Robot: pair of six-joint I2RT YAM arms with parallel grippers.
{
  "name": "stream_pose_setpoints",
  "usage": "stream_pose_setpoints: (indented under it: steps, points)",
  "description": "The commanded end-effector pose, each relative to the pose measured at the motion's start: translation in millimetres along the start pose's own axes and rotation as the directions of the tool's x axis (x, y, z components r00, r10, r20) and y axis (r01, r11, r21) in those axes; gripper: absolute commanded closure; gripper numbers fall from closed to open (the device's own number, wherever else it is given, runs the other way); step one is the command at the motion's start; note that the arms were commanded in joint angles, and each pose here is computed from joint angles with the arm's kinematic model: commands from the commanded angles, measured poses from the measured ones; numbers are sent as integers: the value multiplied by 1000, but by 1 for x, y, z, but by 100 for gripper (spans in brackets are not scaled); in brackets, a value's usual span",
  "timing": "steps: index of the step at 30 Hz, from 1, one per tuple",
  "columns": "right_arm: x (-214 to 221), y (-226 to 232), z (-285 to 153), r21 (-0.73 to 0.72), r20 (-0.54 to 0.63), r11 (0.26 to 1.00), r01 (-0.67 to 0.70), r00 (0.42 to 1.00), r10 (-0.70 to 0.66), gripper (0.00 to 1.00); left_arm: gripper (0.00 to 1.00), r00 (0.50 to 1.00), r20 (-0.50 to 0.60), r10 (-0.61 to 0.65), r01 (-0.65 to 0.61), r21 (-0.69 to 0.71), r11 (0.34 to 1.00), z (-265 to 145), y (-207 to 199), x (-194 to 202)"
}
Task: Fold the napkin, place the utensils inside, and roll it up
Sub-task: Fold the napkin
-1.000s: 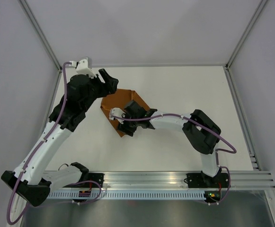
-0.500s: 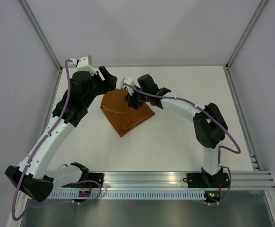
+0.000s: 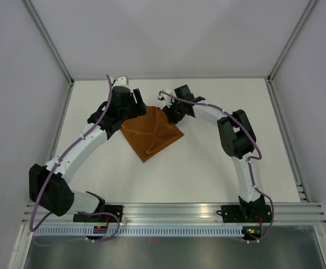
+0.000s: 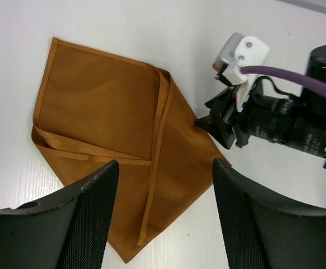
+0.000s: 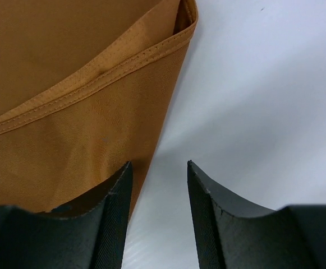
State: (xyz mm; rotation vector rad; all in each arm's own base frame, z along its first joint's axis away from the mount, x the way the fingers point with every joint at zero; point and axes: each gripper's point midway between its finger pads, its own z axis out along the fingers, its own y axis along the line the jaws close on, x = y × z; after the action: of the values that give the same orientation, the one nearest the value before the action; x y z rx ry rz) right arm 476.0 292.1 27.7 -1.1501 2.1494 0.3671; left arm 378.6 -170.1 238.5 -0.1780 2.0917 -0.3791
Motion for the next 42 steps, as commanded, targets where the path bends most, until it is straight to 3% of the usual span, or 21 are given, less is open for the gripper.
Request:
stream_pose_setpoints:
  steps: [1, 4, 10, 16, 24, 28, 42]
  points:
    - [-28, 1, -7, -24, 54, 999, 29, 998, -28, 50, 28, 998, -27, -51, 49, -74, 996, 18, 15, 18]
    - [-28, 1, -2, -33, 45, 999, 16, 999, -14, 48, 30, 991, -66, -115, 102, -177, 979, 29, 47, 53]
    - [-33, -10, -10, -12, 67, 1000, -8, 998, 8, 48, 31, 976, -85, -200, 173, -255, 951, 42, 76, 89]
    - [-34, 3, -14, -84, 76, 996, 15, 997, -9, 47, 35, 961, -97, -260, 210, -358, 910, 49, 102, 117]
    - [-29, 10, -12, -118, 65, 993, 9, 998, -2, 48, 41, 945, -83, -316, 250, -440, 862, 51, 125, 135]
    - [-28, 7, -19, -105, 73, 994, -1, 997, 9, 48, 48, 940, -63, -336, 264, -492, 830, 55, 138, 143]
    - [-26, 8, -36, -128, 83, 992, -19, 996, 30, 49, 52, 933, -108, -343, 238, -528, 815, 96, 154, 146]
